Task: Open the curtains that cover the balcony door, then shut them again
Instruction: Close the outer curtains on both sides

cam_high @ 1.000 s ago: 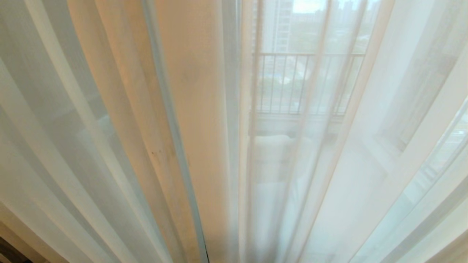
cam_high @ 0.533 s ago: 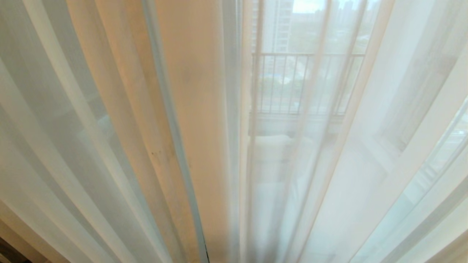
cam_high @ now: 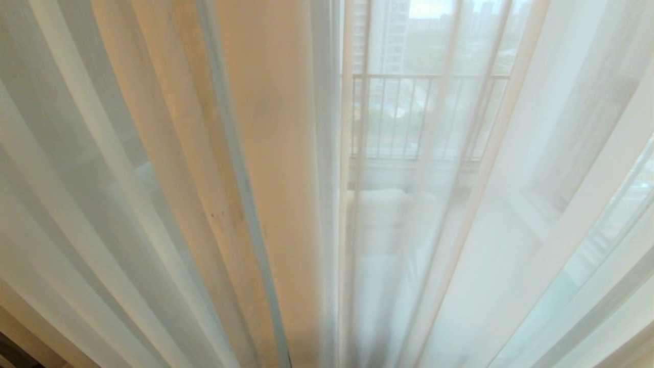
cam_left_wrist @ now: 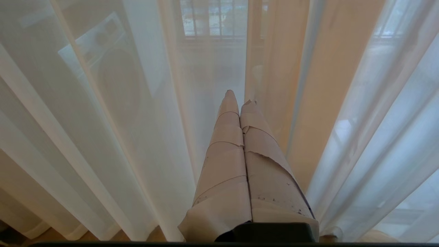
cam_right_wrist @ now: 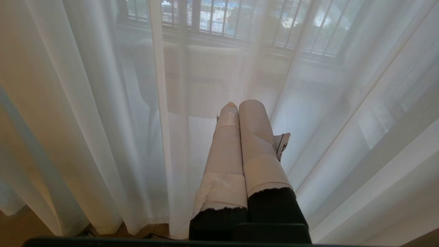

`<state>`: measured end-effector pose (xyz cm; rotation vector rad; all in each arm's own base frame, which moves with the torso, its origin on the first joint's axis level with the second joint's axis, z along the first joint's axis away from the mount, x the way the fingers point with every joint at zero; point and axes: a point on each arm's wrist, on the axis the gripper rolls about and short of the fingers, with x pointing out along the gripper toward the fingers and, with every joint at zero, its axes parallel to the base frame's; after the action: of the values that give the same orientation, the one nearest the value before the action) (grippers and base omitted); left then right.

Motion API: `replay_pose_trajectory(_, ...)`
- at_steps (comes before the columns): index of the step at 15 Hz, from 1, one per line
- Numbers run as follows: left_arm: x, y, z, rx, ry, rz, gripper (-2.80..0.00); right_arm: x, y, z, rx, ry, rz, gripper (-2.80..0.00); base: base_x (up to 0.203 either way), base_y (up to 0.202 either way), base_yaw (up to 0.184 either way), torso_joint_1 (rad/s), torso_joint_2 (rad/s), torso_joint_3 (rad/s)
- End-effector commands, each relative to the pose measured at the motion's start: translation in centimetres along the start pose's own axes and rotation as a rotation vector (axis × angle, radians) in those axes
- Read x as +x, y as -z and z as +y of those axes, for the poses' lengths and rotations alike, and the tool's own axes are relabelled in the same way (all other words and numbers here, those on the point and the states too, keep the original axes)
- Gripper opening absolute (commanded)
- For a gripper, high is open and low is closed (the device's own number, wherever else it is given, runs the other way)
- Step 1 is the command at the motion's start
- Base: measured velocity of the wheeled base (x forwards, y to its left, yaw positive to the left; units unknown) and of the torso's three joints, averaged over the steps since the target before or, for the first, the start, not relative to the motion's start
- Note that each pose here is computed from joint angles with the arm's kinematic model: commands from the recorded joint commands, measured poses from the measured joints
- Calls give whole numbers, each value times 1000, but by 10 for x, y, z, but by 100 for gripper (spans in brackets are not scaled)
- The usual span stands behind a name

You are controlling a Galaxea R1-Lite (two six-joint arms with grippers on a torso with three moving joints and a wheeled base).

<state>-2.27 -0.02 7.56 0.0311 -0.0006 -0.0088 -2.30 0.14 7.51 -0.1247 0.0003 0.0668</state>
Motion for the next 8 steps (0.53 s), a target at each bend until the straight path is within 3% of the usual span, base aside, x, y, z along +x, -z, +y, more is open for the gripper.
replay_pose_trajectory(1, 0, 0, 0, -2, 0, -1, -280, 0, 0, 0, -1, -1, 1, -280, 0, 0, 0, 0, 0, 0)
replay_pose_trajectory(8, 0, 0, 0, -2, -1, -1, -280, 0, 0, 0, -1, -1, 2, -280, 0, 0, 0, 0, 0, 0)
